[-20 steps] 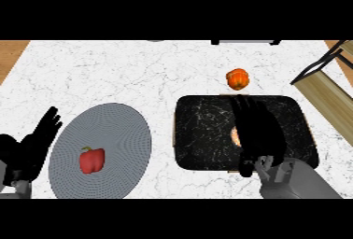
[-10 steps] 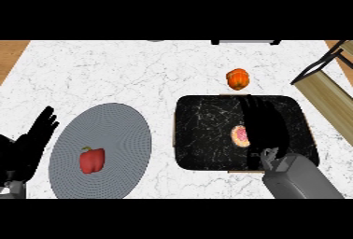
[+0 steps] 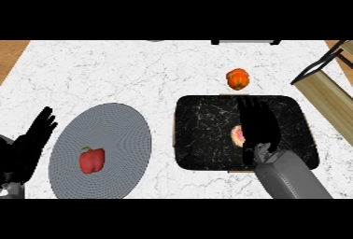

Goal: Pick the cupcake from the tray and place it in the tiered shelf

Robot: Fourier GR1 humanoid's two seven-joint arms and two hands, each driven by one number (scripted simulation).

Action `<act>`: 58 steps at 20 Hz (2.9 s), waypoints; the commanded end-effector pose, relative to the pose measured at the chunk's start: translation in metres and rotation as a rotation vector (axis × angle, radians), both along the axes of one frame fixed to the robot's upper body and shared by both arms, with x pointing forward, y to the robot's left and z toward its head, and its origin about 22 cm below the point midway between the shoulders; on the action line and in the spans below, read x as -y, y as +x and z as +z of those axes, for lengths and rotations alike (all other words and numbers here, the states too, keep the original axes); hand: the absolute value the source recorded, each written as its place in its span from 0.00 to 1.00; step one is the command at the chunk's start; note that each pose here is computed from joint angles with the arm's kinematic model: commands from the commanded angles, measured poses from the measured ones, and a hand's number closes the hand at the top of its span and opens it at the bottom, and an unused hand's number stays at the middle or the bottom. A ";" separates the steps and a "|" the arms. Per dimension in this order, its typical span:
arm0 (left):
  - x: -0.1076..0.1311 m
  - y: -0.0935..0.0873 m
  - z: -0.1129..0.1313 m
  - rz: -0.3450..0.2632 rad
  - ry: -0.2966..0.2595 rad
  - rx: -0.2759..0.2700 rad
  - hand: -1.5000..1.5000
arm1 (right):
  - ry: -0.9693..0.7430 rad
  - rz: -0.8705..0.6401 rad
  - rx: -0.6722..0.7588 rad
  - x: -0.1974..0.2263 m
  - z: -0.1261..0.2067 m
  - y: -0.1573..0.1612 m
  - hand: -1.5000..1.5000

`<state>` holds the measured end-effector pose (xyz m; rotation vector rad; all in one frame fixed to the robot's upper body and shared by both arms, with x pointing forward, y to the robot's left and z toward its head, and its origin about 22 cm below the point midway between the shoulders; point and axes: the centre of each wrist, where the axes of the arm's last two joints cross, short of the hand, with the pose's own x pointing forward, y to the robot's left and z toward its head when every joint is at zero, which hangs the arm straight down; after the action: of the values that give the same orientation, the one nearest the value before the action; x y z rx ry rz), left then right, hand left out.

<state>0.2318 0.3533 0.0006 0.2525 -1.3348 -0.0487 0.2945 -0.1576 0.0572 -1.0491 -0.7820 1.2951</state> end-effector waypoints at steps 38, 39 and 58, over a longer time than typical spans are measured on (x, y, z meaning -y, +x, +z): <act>0.003 -0.015 -0.006 0.016 -0.001 -0.018 0.50 | 0.411 -0.743 0.692 0.066 0.165 0.003 1.00; 0.015 -0.003 0.001 0.033 0.001 0.002 0.50 | 0.449 -0.736 0.730 0.055 0.171 -0.011 1.00; -0.004 0.003 0.009 -0.001 -0.001 -0.006 0.50 | 0.181 -0.853 0.975 0.076 0.296 -0.030 1.00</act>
<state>0.2329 0.3523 0.0005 0.2638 -1.3259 -0.0439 0.2604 -0.2280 0.3268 -1.5595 -1.2112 -0.0333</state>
